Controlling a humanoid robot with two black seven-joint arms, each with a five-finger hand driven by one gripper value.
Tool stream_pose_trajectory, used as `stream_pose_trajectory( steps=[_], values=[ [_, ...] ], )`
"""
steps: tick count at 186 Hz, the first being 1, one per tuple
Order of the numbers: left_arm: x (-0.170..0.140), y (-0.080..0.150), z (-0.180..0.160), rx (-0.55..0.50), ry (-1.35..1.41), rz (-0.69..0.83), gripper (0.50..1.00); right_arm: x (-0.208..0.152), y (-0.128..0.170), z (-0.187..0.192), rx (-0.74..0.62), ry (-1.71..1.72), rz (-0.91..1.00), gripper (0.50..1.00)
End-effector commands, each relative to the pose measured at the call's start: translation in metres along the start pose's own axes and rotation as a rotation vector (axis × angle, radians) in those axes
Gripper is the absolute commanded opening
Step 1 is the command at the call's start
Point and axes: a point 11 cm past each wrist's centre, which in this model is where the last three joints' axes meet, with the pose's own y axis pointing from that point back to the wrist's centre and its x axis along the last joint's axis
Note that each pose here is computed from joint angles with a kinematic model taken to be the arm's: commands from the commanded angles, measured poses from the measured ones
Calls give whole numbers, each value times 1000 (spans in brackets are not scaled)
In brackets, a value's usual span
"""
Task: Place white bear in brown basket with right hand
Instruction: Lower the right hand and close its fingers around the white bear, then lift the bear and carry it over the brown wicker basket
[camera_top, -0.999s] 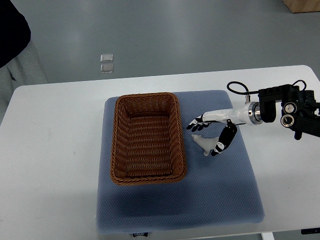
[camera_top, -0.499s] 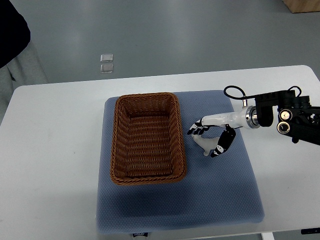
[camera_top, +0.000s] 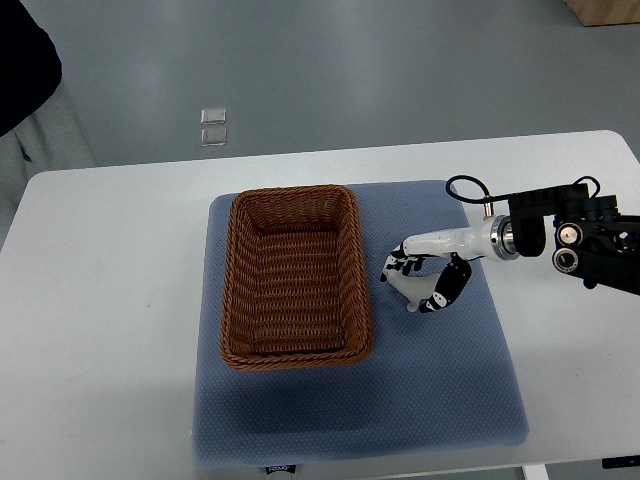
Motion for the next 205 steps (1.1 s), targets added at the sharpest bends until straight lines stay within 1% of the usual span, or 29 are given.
stream_pose_trajectory(
  steps=[1,8,13,19,24,29,36,39,40,45,50,60,65,127,205],
  values=[
    [0,0,0,0,0,1,1000,-1,-1,-1,1,4,-3,723],
    [0,0,0,0,0,1,1000,-1,-1,-1,0,7,-3,711],
    [0,0,0,0,0,0,1000,-1,-1,-1,-1,8,-4,689],
    [0,0,0,0,0,1,1000,-1,-1,-1,-1,8,-4,676],
    [0,0,0,0,0,-1,1000,-1,0,0,-2,8,-4,648],
    [0,0,0,0,0,1,1000,-1,0,0,-1,7,-5,635],
    [0,0,0,0,0,0,1000,-1,0,0,-2,7,-5,599],
    [0,0,0,0,0,1,1000,-1,0,0,-2,8,-5,590],
    [0,0,0,0,0,-1,1000,-1,0,0,-2,7,-6,580],
    [0,0,0,0,0,1,1000,-1,0,0,-2,8,-5,568],
    [0,0,0,0,0,1,1000,-1,0,1,-4,8,-5,543],
    [0,0,0,0,0,1,1000,-1,0,1,-4,8,-6,529],
    [0,0,0,0,0,-1,1000,-1,0,1,-4,8,-6,511],
    [0,0,0,0,0,1,1000,1,4,5,-14,7,-2,509],
    [0,0,0,-2,0,1,1000,32,24,9,-43,32,61,509]
  ],
)
